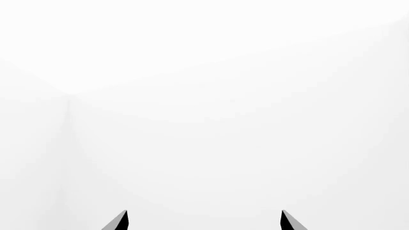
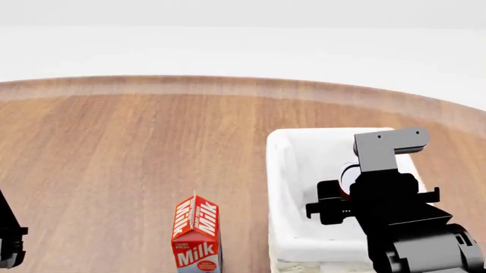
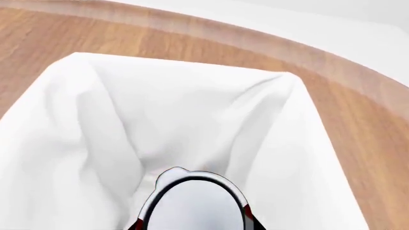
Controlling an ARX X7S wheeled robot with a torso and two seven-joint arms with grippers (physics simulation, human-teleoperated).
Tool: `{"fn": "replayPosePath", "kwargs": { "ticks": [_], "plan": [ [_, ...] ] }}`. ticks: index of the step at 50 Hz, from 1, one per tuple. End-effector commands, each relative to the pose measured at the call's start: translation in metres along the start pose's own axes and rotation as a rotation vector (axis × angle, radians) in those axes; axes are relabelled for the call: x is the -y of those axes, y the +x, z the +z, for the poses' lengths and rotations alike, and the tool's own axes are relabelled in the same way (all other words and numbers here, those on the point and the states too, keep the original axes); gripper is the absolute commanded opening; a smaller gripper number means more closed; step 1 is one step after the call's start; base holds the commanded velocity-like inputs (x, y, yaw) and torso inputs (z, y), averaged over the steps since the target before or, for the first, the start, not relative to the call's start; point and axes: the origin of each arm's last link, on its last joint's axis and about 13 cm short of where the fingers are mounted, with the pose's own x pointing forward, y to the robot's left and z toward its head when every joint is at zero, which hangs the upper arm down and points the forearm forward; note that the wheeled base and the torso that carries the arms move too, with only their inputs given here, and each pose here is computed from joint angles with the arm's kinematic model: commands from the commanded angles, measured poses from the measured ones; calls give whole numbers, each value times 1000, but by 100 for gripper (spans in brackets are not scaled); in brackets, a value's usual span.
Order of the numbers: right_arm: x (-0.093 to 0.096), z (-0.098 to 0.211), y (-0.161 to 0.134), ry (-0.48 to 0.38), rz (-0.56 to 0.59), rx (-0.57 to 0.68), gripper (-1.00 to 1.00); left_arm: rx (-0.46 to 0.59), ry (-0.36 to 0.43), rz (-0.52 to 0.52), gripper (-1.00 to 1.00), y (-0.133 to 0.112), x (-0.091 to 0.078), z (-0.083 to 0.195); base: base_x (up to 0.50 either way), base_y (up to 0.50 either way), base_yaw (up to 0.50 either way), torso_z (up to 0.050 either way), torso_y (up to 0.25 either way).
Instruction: Pick up the alphabet soup and the tomato sauce, and put them in the basket.
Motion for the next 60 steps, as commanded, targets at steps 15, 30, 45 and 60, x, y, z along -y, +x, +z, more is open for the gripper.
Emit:
{"fn": "replayPosePath", "kwargs": {
  "ticks": [15,30,45,60],
  "plan": [
    [2,4,-2,-20,-10,7,100,1,-2,-2,100,1,0,4,0,0,0,0,0],
    [2,14,-5,-1,-31,136,100,0,-2,-1,100,1,1,3,0,0,0,0,0],
    [2,38,-19,54,-59,483,100,-1,-3,0,100,1,1,2,0,0,0,0,0],
    [2,53,-38,110,-81,753,100,2,-2,-4,100,2,1,4,0,0,0,0,0]
  ]
}}
